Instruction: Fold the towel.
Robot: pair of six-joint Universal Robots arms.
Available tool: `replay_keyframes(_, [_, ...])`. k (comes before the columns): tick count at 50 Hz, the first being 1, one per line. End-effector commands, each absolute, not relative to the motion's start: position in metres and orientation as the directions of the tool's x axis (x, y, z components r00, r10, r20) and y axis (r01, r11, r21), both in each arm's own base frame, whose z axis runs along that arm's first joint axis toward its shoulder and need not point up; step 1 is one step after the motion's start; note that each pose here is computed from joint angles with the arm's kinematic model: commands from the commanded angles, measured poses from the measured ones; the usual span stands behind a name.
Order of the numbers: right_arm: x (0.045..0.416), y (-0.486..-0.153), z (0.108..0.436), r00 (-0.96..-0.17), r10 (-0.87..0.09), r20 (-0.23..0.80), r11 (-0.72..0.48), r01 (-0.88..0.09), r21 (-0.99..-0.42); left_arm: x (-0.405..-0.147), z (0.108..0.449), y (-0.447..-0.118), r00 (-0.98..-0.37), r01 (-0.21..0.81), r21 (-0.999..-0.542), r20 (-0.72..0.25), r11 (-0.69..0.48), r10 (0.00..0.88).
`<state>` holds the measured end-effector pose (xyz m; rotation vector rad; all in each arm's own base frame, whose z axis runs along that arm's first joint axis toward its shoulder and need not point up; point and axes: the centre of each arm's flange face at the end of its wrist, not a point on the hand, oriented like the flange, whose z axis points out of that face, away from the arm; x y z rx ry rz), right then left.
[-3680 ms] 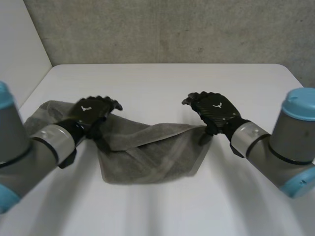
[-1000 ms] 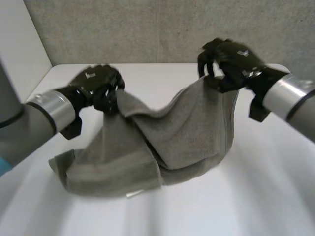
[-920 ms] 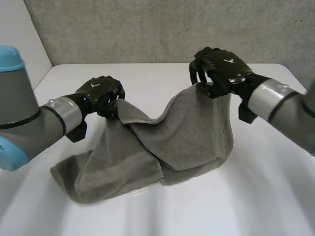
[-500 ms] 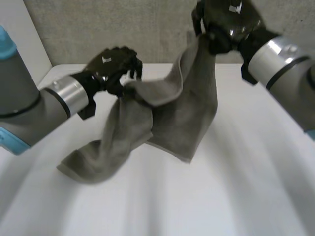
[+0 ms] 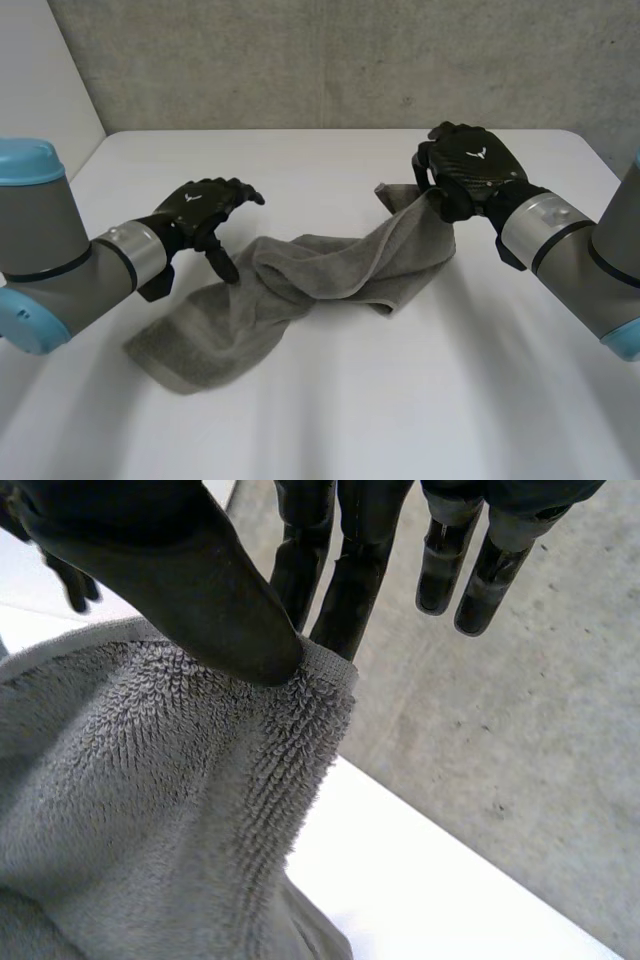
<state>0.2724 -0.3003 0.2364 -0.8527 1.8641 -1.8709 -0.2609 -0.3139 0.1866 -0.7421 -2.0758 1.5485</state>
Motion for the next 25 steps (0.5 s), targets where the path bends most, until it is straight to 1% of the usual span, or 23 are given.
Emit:
replay_keyframes(1, [0.261,-0.308,0.223,-0.776,-0.603,0.183,-0.035,-0.204,-0.978,-0.253,0.196,-0.276,-0.75,0.171,-0.943,0.063,0.285,0.659])
replay_keyframes(2, [0.257,-0.31,0.22,-0.785,-0.583,0.21,-0.031,-0.237,-0.971,-0.252,0.199,-0.267,-0.748,0.174,-0.94,0.067,0.293,0.66])
replay_keyframes(3, [0.257,-0.31,0.22,-0.785,-0.583,0.21,-0.031,-0.237,-0.971,-0.252,0.199,-0.267,-0.748,0.174,-0.94,0.067,0.293,0.66])
replay_keyframes(4, [0.25,-0.311,0.218,-0.793,-0.559,0.241,-0.022,-0.276,-0.961,-0.251,0.203,-0.257,-0.746,0.176,-0.94,0.065,0.291,0.663])
replay_keyframes(5, [0.25,-0.311,0.218,-0.793,-0.559,0.241,-0.022,-0.276,-0.961,-0.251,0.203,-0.257,-0.746,0.176,-0.94,0.065,0.291,0.663])
replay_keyframes(6, [0.245,-0.311,0.218,-0.797,-0.54,0.272,-0.018,-0.311,-0.95,-0.249,0.206,-0.248,-0.747,0.177,-0.941,0.063,0.29,0.662])
replay_keyframes(7, [0.241,-0.307,0.217,-0.793,-0.533,0.293,-0.008,-0.342,-0.94,-0.246,0.208,-0.24,-0.748,0.178,-0.94,0.062,0.29,0.66])
replay_keyframes(8, [0.241,-0.307,0.217,-0.793,-0.533,0.294,-0.008,-0.342,-0.94,-0.245,0.208,-0.231,-0.747,0.18,-0.939,0.063,0.293,0.661])
replay_keyframes(9, [0.239,-0.299,0.22,-0.784,-0.542,0.303,-0.006,-0.356,-0.934,-0.245,0.208,-0.231,-0.747,0.18,-0.939,0.063,0.293,0.661])
replay_keyframes(10, [0.239,-0.299,0.22,-0.784,-0.542,0.303,-0.006,-0.357,-0.934,-0.244,0.209,-0.223,-0.745,0.183,-0.938,0.063,0.295,0.664])
replay_keyframes(12, [0.236,-0.285,0.22,-0.781,-0.548,0.299,-0.003,-0.355,-0.935,-0.243,0.208,-0.216,-0.746,0.187,-0.937,0.06,0.296,0.663])
replay_keyframes(13, [0.236,-0.285,0.22,-0.781,-0.548,0.299,-0.003,-0.355,-0.935,-0.243,0.208,-0.216,-0.746,0.187,-0.937,0.06,0.296,0.663])
replay_keyframes(15, [0.235,-0.274,0.216,-0.773,-0.563,0.292,-0.001,-0.353,-0.936,-0.242,0.2,-0.203,-0.768,0.208,-0.924,0.05,0.321,0.639])
replay_keyframes(20, [0.239,-0.261,0.203,-0.747,-0.603,0.281,-0.004,-0.35,-0.937,-0.239,0.192,-0.197,-0.797,0.23,-0.911,0.026,0.343,0.604])
replay_keyframes(22, [0.239,-0.261,0.202,-0.746,-0.602,0.285,-0.008,-0.352,-0.936,-0.237,0.184,-0.192,-0.816,0.258,-0.896,-0.002,0.362,0.577])
replay_keyframes(23, [0.239,-0.261,0.202,-0.746,-0.602,0.285,-0.008,-0.352,-0.936,-0.237,0.184,-0.192,-0.816,0.259,-0.896,-0.002,0.362,0.577])
replay_keyframes(25, [0.239,-0.261,0.201,-0.746,-0.602,0.285,-0.006,-0.353,-0.936,-0.236,0.176,-0.186,-0.814,0.306,-0.879,-0.041,0.367,0.579])
